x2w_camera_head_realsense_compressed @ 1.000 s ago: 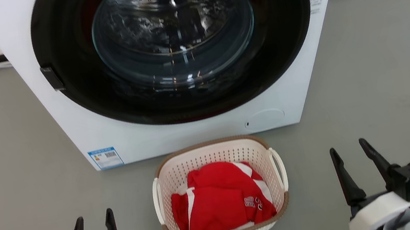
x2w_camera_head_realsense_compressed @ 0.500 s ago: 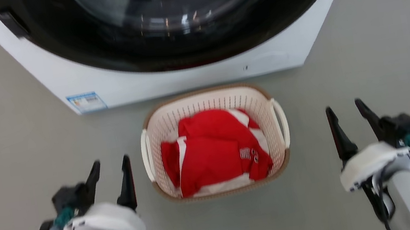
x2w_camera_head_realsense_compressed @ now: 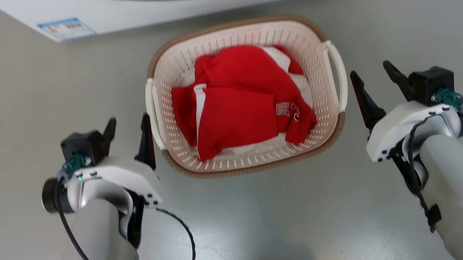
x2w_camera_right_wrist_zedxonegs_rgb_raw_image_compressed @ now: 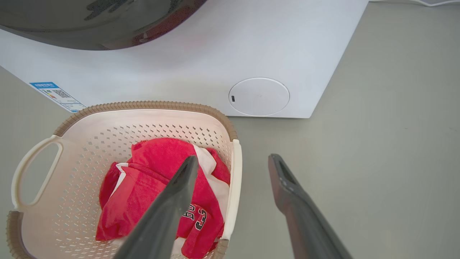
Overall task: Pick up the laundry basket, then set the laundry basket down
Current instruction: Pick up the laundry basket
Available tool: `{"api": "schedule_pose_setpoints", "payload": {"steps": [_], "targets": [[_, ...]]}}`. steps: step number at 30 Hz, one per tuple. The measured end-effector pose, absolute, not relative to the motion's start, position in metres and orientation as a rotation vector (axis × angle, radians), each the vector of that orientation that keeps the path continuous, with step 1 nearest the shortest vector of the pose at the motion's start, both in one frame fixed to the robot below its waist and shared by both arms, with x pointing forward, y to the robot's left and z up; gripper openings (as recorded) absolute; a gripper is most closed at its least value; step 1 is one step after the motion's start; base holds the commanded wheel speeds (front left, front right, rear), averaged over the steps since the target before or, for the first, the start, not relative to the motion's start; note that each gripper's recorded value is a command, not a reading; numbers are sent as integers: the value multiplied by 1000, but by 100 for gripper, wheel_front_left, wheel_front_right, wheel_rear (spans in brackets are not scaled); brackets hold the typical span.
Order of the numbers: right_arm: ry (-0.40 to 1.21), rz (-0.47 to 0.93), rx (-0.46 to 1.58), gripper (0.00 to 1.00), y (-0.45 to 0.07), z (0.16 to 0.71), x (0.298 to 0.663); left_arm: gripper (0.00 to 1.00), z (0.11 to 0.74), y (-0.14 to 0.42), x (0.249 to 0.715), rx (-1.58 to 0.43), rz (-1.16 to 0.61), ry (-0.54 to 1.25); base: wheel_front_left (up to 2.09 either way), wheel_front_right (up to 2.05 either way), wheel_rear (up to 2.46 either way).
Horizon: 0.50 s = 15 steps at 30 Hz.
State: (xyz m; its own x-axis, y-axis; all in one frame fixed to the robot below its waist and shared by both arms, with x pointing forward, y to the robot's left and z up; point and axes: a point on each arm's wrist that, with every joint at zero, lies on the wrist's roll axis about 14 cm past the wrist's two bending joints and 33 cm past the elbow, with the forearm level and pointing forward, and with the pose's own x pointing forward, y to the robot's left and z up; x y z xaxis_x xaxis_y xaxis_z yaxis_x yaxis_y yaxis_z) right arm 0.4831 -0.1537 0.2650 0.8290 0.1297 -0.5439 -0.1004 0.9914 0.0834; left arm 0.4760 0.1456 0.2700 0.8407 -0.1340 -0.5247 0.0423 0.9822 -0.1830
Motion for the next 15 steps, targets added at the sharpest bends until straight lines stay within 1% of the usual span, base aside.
{"api": "schedule_pose_setpoints", "payload": {"steps": [5, 12, 15], "targets": [[623, 128, 76, 100, -148, 242, 488, 100, 253, 143, 488, -166, -100, 589, 0, 0, 0], [698, 114, 79, 100, -152, 216, 474, 100, 233, 133, 488, -161, -134, 630, 0, 0, 0], [708, 109, 80, 100, -153, 210, 477, 100, 227, 131, 491, -159, -139, 639, 0, 0, 0]]}}
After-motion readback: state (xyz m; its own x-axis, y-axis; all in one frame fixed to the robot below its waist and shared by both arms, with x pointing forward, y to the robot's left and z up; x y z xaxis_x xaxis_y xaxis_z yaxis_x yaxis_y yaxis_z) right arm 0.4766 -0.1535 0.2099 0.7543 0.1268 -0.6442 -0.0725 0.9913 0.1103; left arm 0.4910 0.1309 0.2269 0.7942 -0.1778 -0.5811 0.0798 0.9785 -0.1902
